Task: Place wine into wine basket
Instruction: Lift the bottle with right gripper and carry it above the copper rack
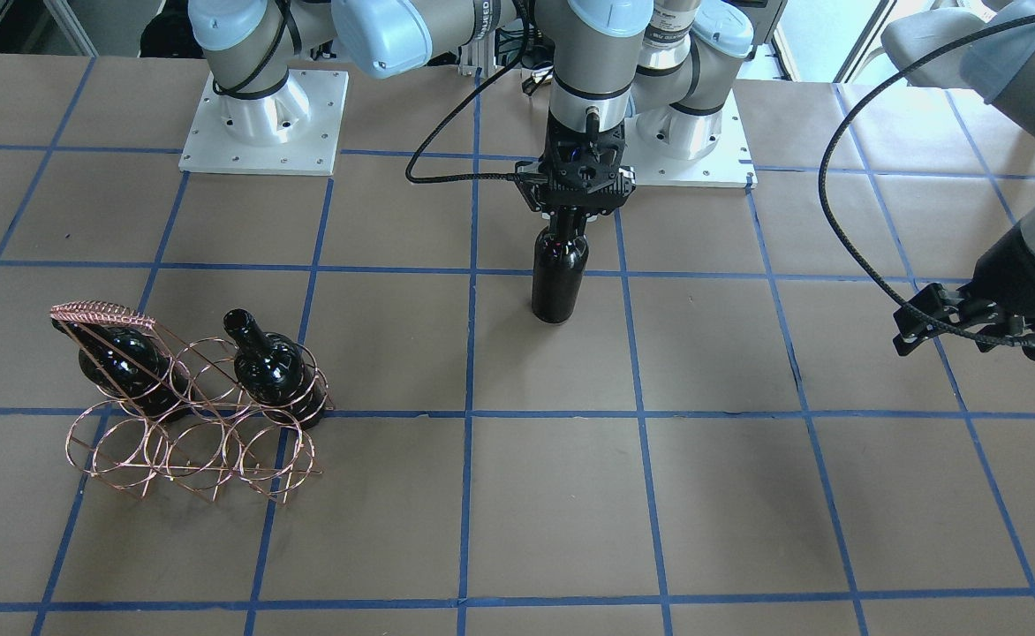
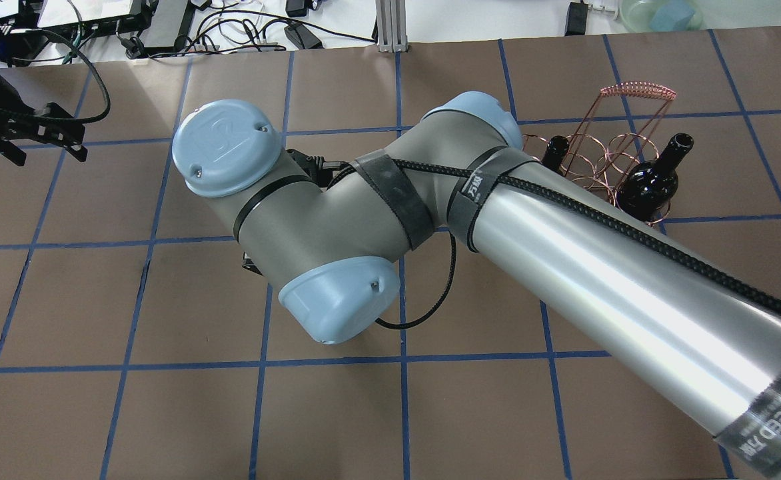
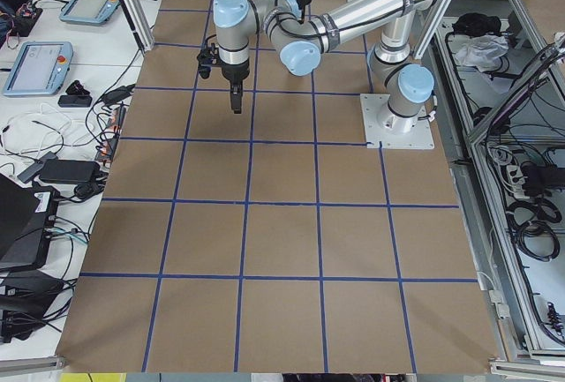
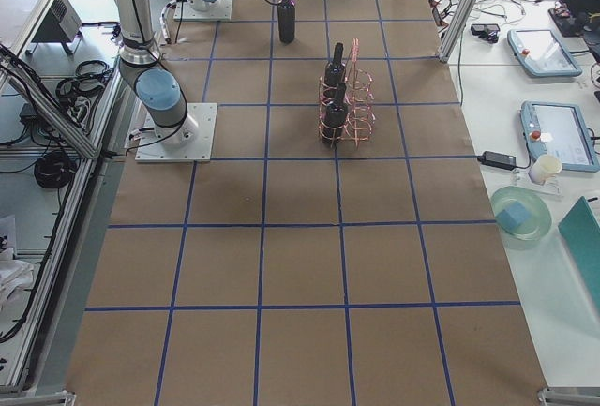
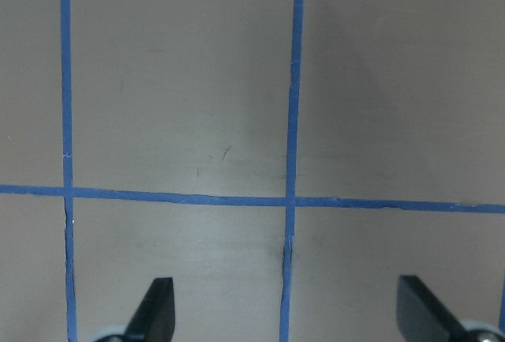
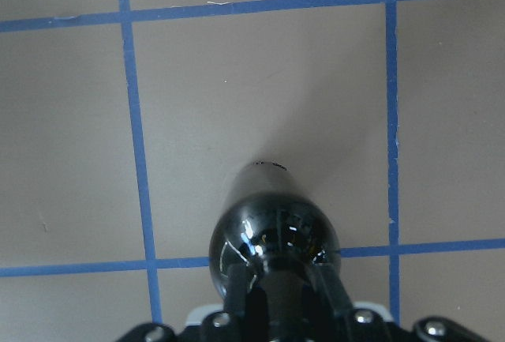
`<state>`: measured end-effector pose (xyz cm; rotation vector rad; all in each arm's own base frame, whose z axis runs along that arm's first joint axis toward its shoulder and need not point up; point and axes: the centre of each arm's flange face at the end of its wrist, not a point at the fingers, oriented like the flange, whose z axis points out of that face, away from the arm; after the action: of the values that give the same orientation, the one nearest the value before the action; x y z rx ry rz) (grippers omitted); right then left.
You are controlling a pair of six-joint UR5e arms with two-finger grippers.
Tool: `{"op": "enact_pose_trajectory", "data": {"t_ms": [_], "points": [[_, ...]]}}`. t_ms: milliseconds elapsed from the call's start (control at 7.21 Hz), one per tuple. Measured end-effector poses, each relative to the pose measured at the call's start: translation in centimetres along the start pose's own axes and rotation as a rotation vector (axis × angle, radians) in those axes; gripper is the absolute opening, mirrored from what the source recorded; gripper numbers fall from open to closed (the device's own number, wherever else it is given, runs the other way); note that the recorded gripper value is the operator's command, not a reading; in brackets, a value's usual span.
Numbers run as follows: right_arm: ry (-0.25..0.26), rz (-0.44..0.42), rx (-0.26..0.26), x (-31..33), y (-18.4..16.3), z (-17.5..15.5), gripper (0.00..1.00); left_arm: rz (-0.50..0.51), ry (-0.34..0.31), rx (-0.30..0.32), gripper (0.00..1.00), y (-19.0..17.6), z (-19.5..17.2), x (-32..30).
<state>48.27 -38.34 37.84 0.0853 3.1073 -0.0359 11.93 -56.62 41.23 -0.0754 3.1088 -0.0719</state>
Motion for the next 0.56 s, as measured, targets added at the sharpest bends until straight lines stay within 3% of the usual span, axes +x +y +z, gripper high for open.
{"op": "enact_pose_trajectory", "data": {"t_ms": [278,555], "points": [[-0.026,-0.007,0.013,1.9,-0.8,-2.9,0.0,-0.005,0.003,-0.002,1.0,-0.1,0.2,0.0],[0.002,-0.022,0.008,9.0,-3.0,-8.2,0.0,-0.008,0.007,-0.006,1.0,-0.2,0.5,0.0]]}}
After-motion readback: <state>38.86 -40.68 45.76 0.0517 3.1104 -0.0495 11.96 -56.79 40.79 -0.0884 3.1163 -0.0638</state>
